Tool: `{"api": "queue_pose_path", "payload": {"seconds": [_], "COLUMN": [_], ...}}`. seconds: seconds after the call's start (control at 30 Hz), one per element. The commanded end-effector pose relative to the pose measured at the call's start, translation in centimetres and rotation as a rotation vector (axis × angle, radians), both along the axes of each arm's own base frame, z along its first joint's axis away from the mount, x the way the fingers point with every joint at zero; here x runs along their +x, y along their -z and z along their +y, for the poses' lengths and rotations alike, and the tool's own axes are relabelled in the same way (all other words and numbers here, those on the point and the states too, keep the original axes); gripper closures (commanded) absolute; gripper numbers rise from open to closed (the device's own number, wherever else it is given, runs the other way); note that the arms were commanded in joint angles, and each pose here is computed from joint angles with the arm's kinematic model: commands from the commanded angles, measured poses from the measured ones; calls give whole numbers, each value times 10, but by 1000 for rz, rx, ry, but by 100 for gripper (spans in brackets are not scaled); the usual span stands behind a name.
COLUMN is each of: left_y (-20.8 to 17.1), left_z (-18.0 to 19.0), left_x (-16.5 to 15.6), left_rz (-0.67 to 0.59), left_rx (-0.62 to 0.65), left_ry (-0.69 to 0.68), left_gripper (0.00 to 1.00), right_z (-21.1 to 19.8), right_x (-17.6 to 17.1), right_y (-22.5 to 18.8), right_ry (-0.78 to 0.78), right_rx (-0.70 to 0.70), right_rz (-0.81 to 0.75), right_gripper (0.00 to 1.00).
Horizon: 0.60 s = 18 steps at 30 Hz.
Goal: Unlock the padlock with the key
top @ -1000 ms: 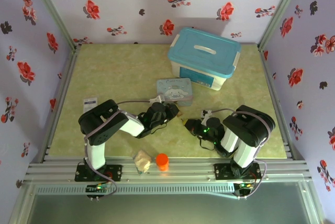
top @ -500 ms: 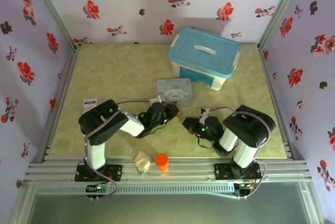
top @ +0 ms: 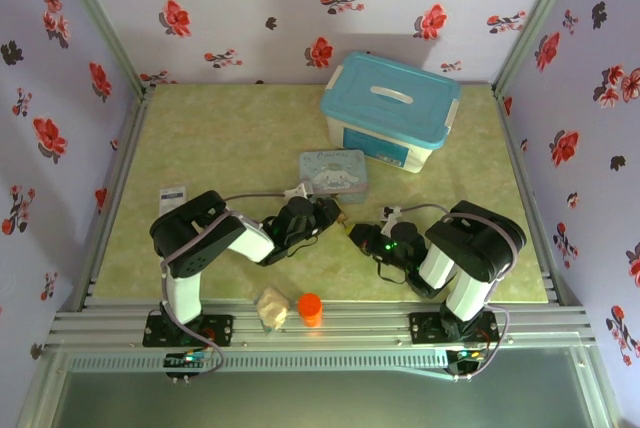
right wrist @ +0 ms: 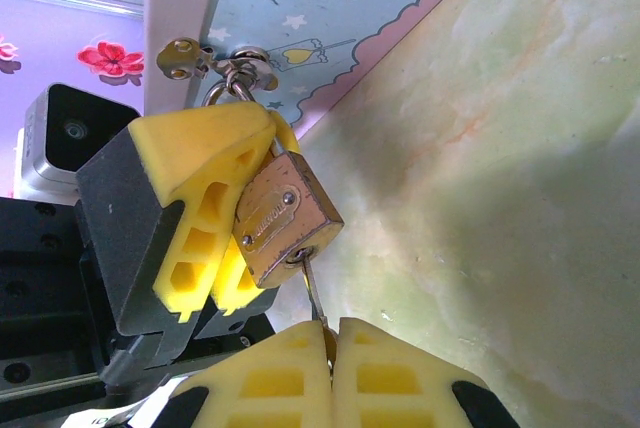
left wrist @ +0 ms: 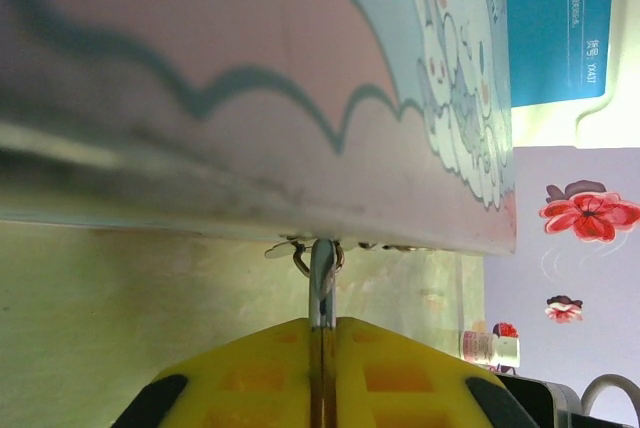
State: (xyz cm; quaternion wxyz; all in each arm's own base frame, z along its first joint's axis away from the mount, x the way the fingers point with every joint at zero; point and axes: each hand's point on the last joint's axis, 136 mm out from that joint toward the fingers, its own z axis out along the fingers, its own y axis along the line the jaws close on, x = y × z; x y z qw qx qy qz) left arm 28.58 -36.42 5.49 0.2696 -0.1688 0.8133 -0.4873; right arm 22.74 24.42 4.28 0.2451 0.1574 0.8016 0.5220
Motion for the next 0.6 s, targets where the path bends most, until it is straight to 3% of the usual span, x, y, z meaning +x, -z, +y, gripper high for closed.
{"api": "queue_pose_path", "payload": {"seconds": [0.0, 0.57], "left_y": [11, 6], "left_z": [5, -5], "left_x": [-2, -5], "left_rz": [39, 37], "left_rx": [-6, -20], "left_ry": [-10, 15], "left_gripper": [100, 100], "right_z": [-2, -3], "right_x": [11, 22], "right_y": [-9, -19], "right_ry": [32, 40], "right_rx": [4, 47], "right_rz": [-45, -46], "right_gripper": [100, 100]}}
